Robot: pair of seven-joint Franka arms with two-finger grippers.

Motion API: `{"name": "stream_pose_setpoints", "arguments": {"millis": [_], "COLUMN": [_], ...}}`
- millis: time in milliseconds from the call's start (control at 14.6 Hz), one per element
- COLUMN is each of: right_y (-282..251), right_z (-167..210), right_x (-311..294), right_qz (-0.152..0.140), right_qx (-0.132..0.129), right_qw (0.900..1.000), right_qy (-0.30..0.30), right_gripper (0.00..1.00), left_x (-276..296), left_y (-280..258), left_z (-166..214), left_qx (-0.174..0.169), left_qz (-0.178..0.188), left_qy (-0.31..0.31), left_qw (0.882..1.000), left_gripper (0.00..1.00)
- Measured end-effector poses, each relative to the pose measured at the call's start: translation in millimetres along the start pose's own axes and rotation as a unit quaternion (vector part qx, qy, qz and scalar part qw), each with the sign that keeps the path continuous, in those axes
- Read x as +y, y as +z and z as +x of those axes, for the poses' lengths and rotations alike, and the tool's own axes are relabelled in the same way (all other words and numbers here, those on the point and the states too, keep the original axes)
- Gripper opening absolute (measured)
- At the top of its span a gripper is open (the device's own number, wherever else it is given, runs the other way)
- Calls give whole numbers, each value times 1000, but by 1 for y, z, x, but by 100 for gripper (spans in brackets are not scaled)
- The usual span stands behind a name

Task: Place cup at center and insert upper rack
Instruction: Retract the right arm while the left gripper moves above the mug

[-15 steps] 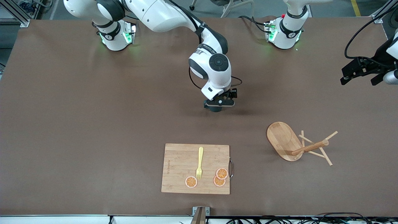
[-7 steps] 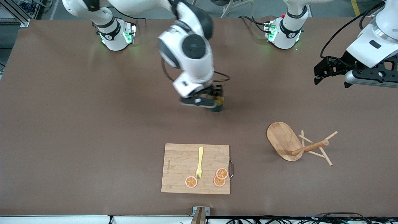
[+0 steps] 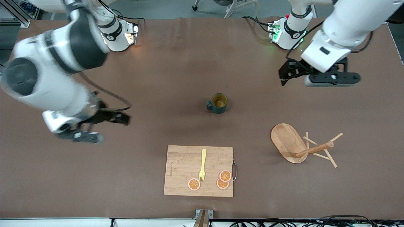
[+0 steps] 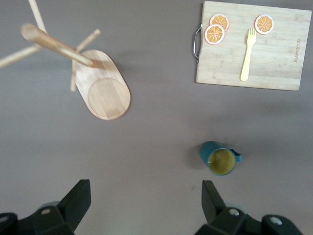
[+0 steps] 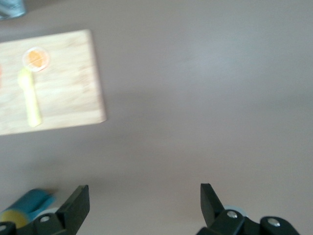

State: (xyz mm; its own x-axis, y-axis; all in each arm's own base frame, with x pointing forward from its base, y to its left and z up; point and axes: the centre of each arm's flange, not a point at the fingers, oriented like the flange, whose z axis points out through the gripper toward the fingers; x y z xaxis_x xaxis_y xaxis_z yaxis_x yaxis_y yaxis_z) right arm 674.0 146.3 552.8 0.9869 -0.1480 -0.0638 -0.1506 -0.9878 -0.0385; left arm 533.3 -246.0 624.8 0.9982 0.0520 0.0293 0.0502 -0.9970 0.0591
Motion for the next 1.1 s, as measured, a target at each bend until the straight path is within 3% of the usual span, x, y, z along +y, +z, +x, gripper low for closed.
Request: {"name": "stream_pose_setpoints", "arguments": {"millis": [206, 412, 755, 1098], "right_y": [-25, -58, -93, -91], "right_z": [24, 18, -18, -37], "right_x": [115, 175, 189, 188], "right_qz": [2, 5, 3, 3], "right_qx": [16, 37, 69, 65], "right_qw": [1000, 998, 996, 996], "right_qy": [-21, -51, -62, -65], "right_gripper": [100, 100, 100, 100], "left_x": [37, 81, 162, 225], "left_y": [17, 45, 109, 188], "left_z": [-14, -34, -86, -129], "left_qx": [-12, -2, 24, 65], "left_qz": [2, 15, 74, 122], "left_qy": [-47, -83, -135, -185], "left_qw": [999, 996, 988, 973], "left_gripper": [100, 100, 100, 100]}}
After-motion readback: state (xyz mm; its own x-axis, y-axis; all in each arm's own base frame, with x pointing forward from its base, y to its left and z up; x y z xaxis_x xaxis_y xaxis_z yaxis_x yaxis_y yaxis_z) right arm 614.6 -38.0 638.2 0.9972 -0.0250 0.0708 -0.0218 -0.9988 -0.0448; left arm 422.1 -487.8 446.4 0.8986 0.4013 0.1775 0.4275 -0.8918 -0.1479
